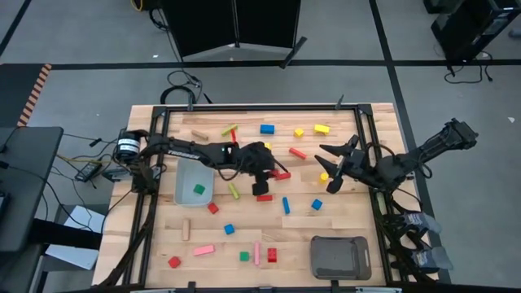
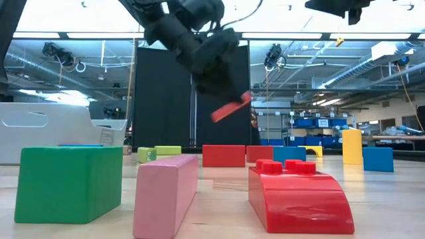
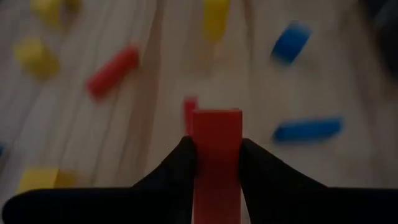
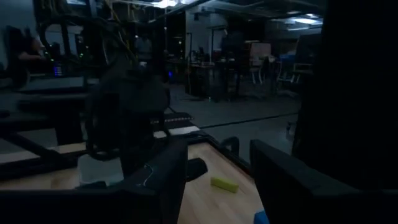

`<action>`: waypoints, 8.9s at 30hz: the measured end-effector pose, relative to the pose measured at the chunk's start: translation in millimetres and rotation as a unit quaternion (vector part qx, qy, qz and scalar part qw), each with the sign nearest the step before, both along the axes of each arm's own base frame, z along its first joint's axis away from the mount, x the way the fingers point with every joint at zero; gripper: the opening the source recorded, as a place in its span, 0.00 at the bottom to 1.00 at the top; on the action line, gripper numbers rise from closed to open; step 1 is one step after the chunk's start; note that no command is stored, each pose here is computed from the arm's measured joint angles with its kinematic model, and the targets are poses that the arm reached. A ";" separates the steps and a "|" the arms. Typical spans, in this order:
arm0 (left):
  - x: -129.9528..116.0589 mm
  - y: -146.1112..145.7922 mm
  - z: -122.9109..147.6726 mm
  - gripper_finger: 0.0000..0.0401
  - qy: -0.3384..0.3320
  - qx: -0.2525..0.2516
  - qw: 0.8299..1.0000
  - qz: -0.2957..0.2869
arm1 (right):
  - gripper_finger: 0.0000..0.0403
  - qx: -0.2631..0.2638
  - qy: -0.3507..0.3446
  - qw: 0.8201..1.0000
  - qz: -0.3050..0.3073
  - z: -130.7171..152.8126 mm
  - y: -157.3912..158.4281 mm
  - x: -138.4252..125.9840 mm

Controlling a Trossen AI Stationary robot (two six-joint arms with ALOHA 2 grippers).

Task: Sort blocks by size
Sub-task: Put the top left orange block into the black bin, then put the middle left blue block into the grey bin

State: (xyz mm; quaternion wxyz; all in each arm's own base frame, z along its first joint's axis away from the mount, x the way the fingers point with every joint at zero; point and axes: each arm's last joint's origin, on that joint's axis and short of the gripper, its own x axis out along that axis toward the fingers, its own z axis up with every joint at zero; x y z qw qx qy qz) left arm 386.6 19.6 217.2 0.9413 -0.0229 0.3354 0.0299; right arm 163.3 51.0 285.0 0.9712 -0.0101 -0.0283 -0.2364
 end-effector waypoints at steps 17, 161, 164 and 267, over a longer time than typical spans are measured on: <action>49.3 -75.5 -15.6 0.25 -0.234 -0.080 0.968 -0.037 | 0.48 -0.027 -0.118 0.985 0.126 28.5 20.5 -15.0; -228.9 -43.3 -9.0 0.48 -0.320 -0.077 0.935 0.130 | 0.55 0.136 0.295 0.942 0.083 -107.7 32.1 308.4; -229.9 -43.2 -7.7 0.48 -0.323 -0.078 0.934 0.129 | 0.55 0.136 0.305 0.940 0.074 -113.2 33.3 307.6; -241.0 -52.2 -8.5 0.48 -0.306 -0.074 0.942 0.118 | 0.66 -0.002 0.306 0.944 0.127 -63.4 74.3 284.5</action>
